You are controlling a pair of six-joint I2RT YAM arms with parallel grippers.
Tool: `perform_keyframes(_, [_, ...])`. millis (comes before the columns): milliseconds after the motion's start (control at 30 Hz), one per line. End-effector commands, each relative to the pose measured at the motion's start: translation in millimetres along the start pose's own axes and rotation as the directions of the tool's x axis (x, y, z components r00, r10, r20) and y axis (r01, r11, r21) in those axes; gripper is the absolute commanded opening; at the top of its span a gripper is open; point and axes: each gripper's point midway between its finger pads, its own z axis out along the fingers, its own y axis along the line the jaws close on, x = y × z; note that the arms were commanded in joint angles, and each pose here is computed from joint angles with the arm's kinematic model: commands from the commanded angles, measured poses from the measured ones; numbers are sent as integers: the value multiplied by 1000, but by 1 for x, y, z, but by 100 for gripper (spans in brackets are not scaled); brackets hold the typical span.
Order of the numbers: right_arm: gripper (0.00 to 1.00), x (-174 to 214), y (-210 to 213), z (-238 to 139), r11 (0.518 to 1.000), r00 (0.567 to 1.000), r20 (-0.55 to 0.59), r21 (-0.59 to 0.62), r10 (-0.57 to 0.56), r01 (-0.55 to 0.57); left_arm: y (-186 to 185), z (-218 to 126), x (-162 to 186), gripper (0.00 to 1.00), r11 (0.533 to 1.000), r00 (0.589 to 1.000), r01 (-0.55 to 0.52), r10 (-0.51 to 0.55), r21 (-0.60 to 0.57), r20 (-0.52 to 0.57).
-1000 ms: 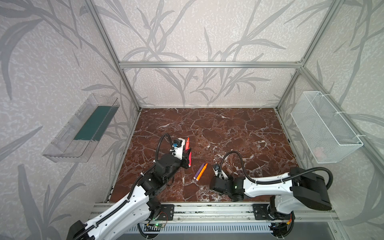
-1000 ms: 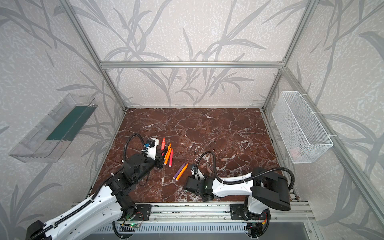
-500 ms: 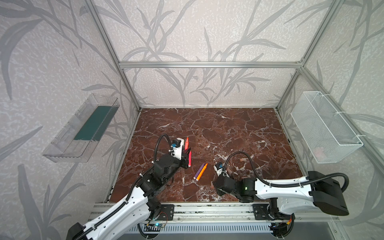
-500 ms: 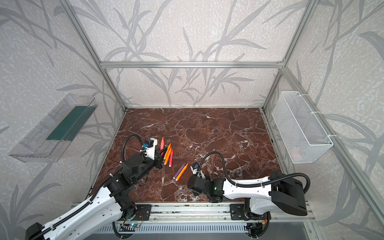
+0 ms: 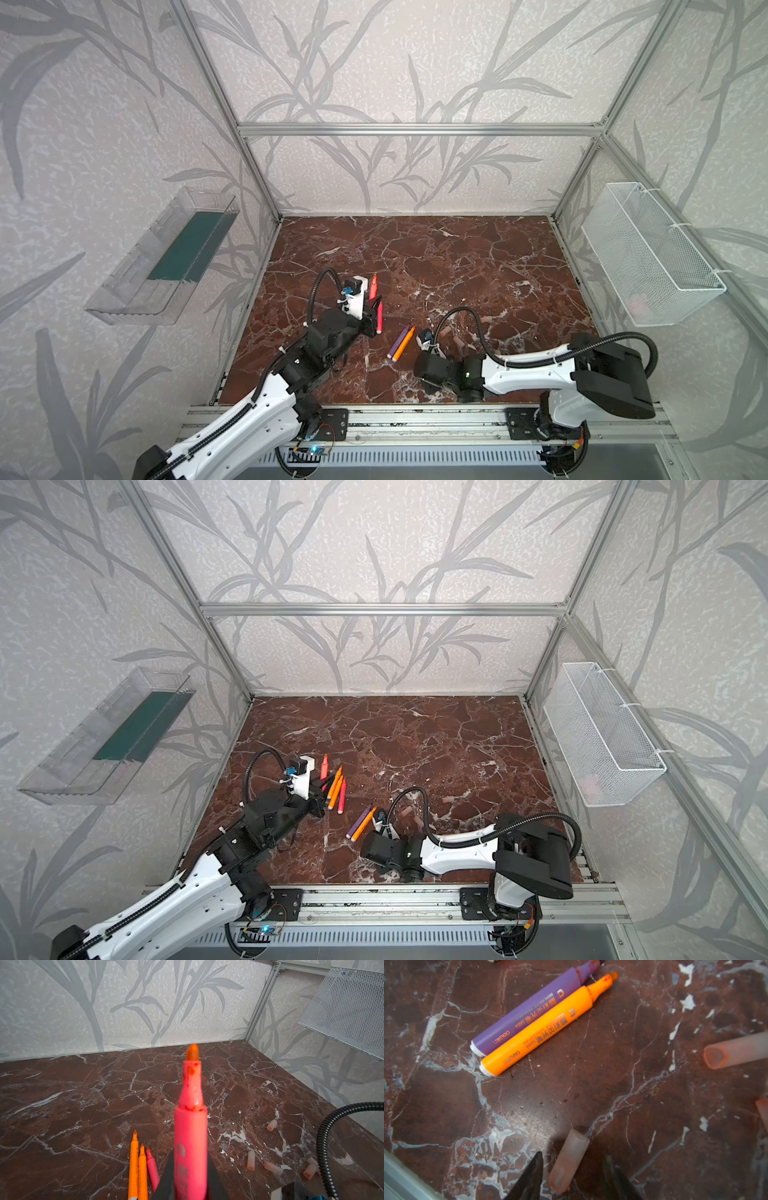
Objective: Insert the pens into the pen caps
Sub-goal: 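Grasp a translucent pink cap with the right gripper, then lift the cap and bring it to the highlighter tip held by the left gripper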
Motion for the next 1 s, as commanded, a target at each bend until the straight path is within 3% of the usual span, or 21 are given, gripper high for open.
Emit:
perform_keyframes(0, [44,0,-3,1,999,1000,-12,47,-7,8,3,-2,0,0,1000,1000,7,-7,-12,11])
perform_keyframes(133, [41,2,-11,4,994,999,-30,111,-14,17,3,-1,2,0,1000,1000,3,-3,-9,11])
perform_keyframes(500, [22,9,-16,9,985,998,-64,172,-17,28,2,1,2,0,1000,1000,-7,7,-6,13])
perform_keyframes(800, [17,9,-18,8,988,999,-32,154,32,-26,15,4,3,0,996,999,34,-32,-80,21])
perform_keyframes(967, [15,-8,-16,-6,992,996,48,100,70,-75,18,11,9,0,987,992,100,-109,-126,-60])
